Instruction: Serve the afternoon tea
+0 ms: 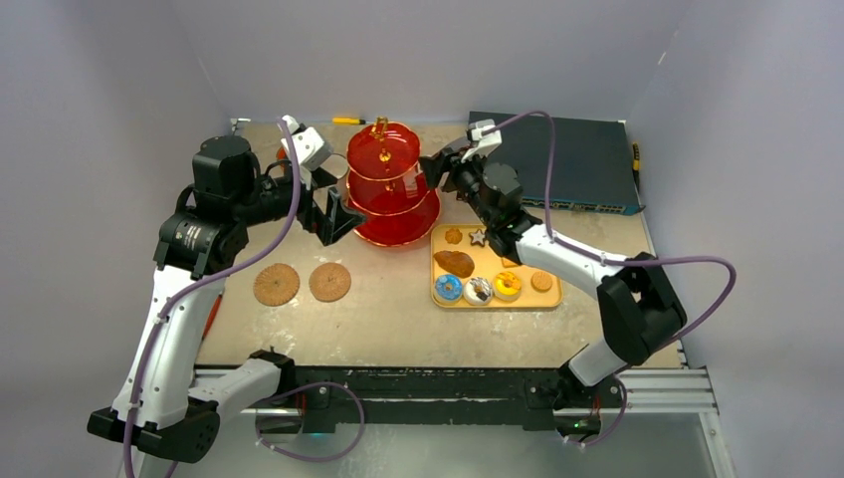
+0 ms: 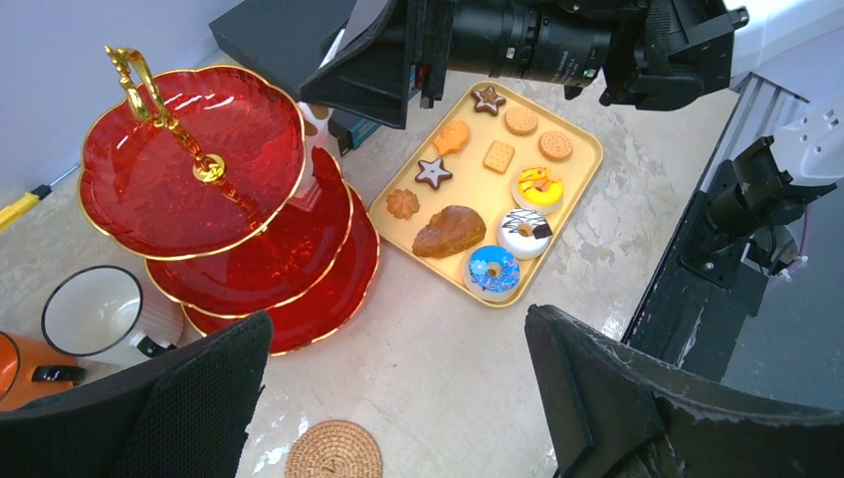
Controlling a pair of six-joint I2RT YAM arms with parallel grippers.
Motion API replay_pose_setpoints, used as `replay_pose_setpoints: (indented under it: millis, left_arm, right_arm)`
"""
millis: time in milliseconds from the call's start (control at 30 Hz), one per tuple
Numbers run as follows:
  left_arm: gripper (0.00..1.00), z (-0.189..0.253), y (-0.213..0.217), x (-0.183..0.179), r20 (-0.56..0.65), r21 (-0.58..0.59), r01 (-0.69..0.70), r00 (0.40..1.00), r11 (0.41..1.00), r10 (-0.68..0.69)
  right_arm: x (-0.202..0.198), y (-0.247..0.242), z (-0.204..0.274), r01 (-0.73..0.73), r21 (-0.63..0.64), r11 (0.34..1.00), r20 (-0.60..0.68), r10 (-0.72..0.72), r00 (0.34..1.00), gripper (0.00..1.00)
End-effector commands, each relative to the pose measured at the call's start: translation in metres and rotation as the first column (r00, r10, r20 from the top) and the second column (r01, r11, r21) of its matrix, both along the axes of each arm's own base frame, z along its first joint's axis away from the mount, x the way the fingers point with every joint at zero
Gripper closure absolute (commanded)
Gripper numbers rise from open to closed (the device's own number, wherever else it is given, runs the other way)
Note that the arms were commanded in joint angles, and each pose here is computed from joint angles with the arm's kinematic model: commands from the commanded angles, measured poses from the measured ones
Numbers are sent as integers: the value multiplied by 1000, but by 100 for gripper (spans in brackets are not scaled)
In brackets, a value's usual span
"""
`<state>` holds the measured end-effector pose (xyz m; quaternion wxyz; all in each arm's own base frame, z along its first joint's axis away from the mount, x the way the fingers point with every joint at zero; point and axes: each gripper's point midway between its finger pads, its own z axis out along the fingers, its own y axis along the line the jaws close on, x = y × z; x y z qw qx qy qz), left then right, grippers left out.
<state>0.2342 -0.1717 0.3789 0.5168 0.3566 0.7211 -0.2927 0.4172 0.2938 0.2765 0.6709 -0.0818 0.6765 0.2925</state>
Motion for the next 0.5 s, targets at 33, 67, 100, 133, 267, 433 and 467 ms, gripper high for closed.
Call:
replay_pose_setpoints:
  millis: [33, 67, 100, 133, 267, 433, 467]
  left_arm:
    - [1, 12, -1, -3, 44, -9, 14, 999, 1000, -14]
    - [1, 12, -1, -3, 45, -8, 13, 999, 1000, -13]
    - [1, 12, 0, -4, 44, -6, 13, 999, 1000, -13]
    - [1, 12, 0, -4, 46, -5, 13, 999, 1000, -13]
    - [1, 10, 0, -3, 38, -4, 15, 999, 1000, -14]
    - [1, 8, -1, -2, 29, -2, 17, 999, 1000, -17]
    - [1, 8, -1, -2, 31, 0, 17, 999, 1000, -17]
  right_arm:
    - [-12, -11, 47, 6, 40, 999, 96, -10, 995, 36]
    - [-15, -13, 50, 8, 38, 999, 101, -12, 995, 36]
    - [-19, -16, 50, 7, 34, 999, 101, -11, 995, 36]
    - [-23, -19, 52, 8, 30, 1000, 102, -11, 995, 36]
    - [-43, -32, 50, 2, 6, 1000, 85, -3, 996, 36]
    - [-74, -54, 31, 7, -21, 1000, 31, -6, 1000, 36]
    - [-80, -57, 24, 5, -29, 1000, 12, -4, 1000, 36]
